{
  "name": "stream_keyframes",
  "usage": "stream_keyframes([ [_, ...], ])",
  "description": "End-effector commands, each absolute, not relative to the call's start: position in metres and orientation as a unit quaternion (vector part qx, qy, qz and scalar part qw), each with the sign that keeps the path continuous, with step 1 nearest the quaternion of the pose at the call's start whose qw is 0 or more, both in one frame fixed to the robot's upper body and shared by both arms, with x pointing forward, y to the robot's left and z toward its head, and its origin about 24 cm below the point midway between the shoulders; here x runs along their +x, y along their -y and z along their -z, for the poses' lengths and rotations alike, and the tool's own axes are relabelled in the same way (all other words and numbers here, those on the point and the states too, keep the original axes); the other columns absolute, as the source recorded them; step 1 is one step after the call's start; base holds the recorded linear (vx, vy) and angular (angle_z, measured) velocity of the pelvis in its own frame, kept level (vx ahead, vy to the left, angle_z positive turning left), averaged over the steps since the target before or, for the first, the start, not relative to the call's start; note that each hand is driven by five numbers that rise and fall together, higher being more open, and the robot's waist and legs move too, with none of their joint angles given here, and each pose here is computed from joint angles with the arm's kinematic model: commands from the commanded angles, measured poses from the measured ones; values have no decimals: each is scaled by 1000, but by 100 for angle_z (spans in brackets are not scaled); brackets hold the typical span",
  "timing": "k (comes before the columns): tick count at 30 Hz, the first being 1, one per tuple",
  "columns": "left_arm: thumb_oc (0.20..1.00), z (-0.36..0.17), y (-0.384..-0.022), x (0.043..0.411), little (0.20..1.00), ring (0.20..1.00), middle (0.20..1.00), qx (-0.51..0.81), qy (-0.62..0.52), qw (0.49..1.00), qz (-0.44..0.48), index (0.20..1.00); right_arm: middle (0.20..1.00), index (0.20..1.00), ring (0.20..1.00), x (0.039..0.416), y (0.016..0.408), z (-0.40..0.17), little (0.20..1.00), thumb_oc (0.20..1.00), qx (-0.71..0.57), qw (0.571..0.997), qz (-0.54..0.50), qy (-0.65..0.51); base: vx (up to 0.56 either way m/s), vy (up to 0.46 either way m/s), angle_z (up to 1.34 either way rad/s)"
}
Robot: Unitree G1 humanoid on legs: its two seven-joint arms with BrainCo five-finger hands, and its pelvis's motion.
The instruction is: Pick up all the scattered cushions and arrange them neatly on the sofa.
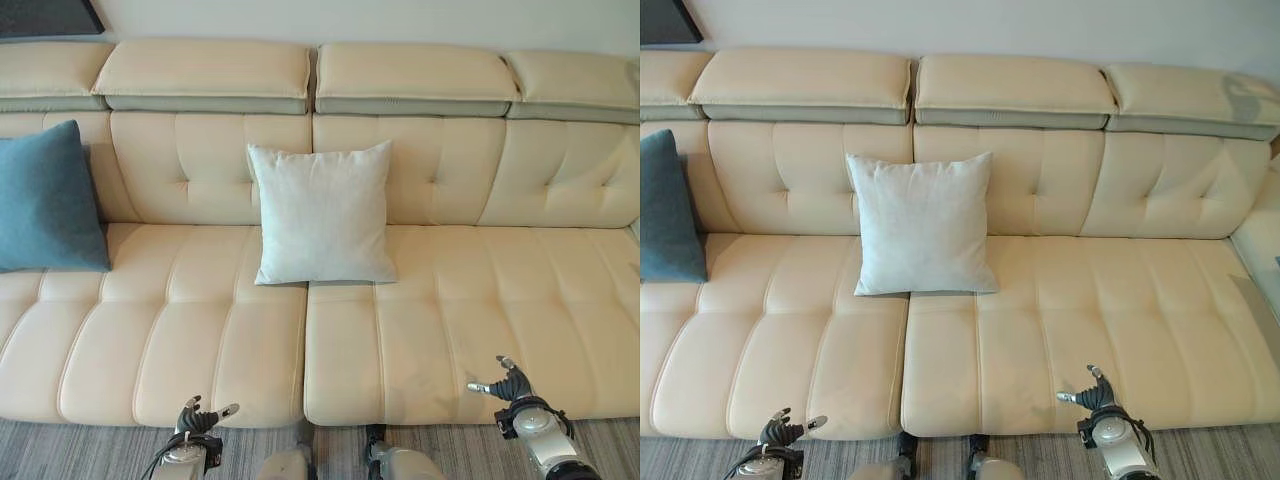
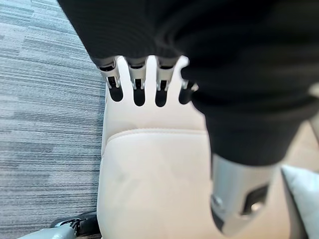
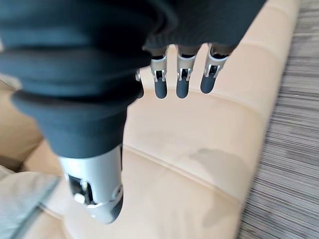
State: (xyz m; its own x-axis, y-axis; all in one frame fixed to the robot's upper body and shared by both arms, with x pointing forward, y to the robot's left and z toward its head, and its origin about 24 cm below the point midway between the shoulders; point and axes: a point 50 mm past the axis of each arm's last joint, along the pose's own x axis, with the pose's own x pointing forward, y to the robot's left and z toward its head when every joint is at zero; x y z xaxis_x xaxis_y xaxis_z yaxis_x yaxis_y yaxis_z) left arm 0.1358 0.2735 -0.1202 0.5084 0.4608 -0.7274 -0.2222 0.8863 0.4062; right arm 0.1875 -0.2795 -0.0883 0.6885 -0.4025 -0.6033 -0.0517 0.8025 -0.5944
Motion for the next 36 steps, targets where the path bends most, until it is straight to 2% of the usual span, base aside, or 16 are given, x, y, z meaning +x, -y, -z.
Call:
stream_keyframes([
  [1,1000,106,-284,162,1000,1000,1000,162,-414,872,-207,1000,1000,1000,1000,210,282,76,1000,1000,-291,881,123,-351,-134,1,-26],
  [9,1000,107,-284,155,1000,1000,1000,137,-414,876,-207,1000,1000,1000,1000,189,276,95,1000,1000,-241,880,129,-389,-144,-102,-9],
  [15,1000,101,-282,159,1000,1000,1000,122,-392,888,-209,1000,1000,1000,1000,211,274,76,1000,1000,-253,898,123,-339,-370,-267,-14],
  [22,1000,100,-274,159,1000,1000,1000,119,-384,895,-195,1000,1000,1000,1000,214,272,69,1000,1000,-245,907,127,-317,-323,-170,8],
  [36,1000,112,-261,144,1000,1000,1000,125,-417,885,-164,1000,1000,1000,1000,188,266,87,1000,1000,-231,897,117,-357,-72,46,-16],
])
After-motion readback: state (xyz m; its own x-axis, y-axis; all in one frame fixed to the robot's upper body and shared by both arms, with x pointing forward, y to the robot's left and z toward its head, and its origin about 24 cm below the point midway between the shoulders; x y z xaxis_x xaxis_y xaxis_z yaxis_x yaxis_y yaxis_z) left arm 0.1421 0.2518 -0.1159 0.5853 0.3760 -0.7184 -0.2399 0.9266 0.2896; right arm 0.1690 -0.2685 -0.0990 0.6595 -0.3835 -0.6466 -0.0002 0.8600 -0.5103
